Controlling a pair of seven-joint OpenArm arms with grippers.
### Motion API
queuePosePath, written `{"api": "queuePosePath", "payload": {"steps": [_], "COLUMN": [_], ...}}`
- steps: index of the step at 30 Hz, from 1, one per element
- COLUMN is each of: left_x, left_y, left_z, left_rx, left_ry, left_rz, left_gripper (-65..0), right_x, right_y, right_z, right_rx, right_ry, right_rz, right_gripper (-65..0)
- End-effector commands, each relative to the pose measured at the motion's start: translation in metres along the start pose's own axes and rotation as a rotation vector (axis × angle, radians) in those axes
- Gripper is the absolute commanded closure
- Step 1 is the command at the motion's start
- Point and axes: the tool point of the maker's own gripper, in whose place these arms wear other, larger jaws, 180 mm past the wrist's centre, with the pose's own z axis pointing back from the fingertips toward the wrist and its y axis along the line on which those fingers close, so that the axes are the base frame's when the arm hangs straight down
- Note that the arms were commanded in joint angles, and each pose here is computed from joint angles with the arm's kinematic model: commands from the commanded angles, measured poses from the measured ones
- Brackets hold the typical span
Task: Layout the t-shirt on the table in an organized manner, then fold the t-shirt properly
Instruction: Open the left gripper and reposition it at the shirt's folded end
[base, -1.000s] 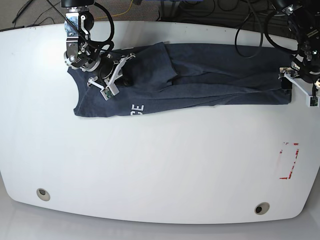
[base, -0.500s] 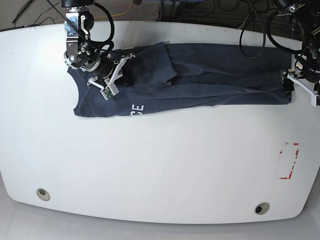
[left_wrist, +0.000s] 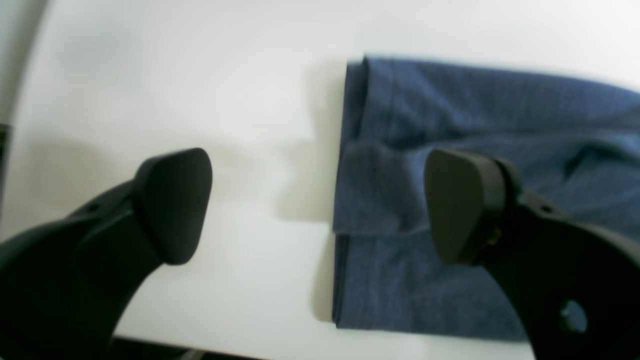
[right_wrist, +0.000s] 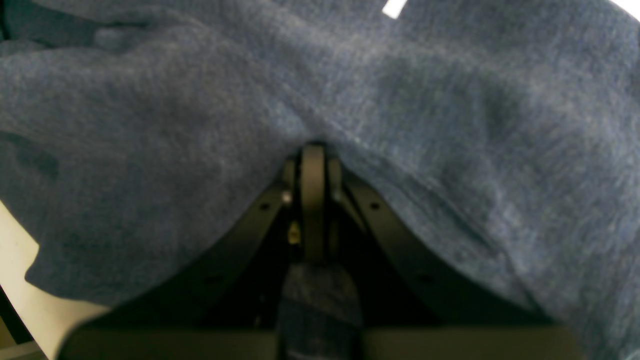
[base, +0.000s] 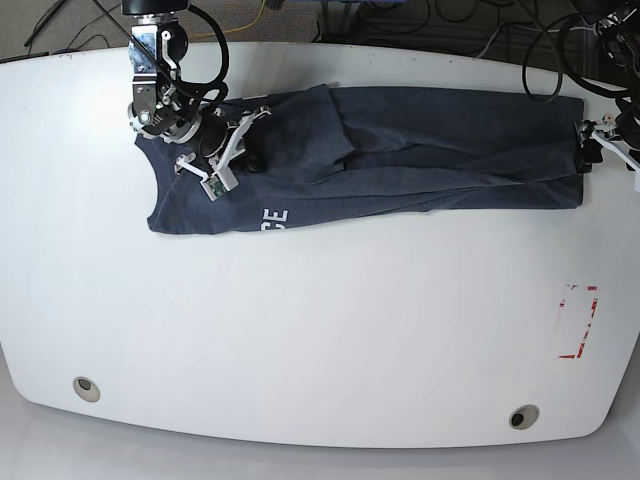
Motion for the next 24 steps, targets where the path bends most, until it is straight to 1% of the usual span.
{"api": "queuePosePath", "payload": {"steps": [1, 8, 15, 24], "left_x": [0.013, 0.005, -0.001, -0.007], "left_y": [0.008, 0.002, -0.021, -0.041], "left_z": [0.002, -0.006, -0.018, -0.026], "left_rx": [-0.004, -0.055, -0.117, -0.165], "left_ry": [-0.032, -0.008, 0.032, 0.058], "left_rz": [-0.032, -0.062, -0.107, -0.139], "left_gripper": [-65.0, -65.0, -65.0, -65.0], "right_x": [-0.012, -0.012, -0.012, -0.012], "right_y": [-0.006, -0.005, -0.005, -0.005], "right_z": [0.001, 0.001, 0.001, 0.001], "right_rx": [-0.028, -0.024, -0.024, -0.023], "right_ry": [0.067, 0.064, 0.063, 0.062], "right_rz": [0.022, 0.017, 0.018, 0.017], "right_gripper": [0.0, 0.0, 0.0, 0.0]}}
